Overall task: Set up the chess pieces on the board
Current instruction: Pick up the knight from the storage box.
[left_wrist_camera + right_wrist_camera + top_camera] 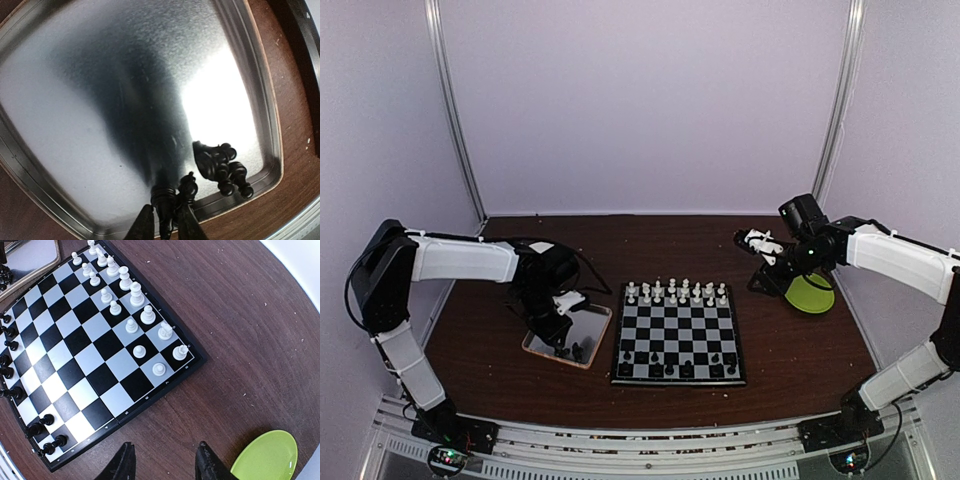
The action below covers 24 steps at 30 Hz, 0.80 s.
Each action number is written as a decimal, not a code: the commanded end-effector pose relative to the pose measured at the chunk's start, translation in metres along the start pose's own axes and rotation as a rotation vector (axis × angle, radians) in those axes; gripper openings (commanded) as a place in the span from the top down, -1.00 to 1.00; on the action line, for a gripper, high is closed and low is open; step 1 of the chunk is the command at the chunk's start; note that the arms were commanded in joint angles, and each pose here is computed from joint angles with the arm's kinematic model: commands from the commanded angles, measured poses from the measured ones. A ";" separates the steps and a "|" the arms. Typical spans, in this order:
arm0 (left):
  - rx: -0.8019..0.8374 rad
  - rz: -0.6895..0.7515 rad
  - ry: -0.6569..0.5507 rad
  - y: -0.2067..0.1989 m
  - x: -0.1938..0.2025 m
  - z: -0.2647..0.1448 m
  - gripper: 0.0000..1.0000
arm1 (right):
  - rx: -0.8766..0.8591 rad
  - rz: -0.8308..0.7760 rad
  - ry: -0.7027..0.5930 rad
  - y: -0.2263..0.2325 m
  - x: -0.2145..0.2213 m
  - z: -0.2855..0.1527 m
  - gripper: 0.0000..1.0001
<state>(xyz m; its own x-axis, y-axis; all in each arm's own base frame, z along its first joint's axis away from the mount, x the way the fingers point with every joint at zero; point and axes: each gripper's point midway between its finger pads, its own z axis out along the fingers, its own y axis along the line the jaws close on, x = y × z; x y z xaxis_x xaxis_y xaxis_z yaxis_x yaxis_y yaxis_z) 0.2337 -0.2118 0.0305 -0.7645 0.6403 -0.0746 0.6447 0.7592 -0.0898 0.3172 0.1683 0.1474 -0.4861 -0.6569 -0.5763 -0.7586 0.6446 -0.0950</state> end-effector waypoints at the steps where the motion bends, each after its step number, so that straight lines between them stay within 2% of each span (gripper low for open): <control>1: -0.027 -0.001 0.017 0.007 0.004 0.004 0.65 | -0.001 -0.002 -0.011 -0.003 -0.007 -0.003 0.18; 5: -0.047 -0.001 0.030 0.010 0.006 0.002 0.74 | -0.002 -0.002 -0.010 -0.003 -0.007 -0.002 0.18; 10: -0.078 0.003 0.031 0.015 0.005 -0.001 1.00 | -0.004 -0.002 -0.009 -0.003 -0.006 -0.002 0.18; 18: -0.109 0.003 -0.023 0.019 -0.017 -0.021 1.00 | 0.001 -0.003 -0.009 -0.003 -0.006 -0.003 0.17; 24: -0.053 0.005 -0.134 0.006 -0.047 -0.051 1.00 | 0.003 -0.003 -0.007 -0.004 -0.006 -0.003 0.18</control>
<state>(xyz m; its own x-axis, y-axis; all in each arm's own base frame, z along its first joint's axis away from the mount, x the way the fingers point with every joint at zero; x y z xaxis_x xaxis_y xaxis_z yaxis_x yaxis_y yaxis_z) 0.2624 -0.2160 0.0595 -0.7576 0.6392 -0.1321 0.6451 0.7641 -0.0021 0.3163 0.1685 0.1465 -0.4878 -0.6577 -0.5740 -0.7605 0.6430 -0.0905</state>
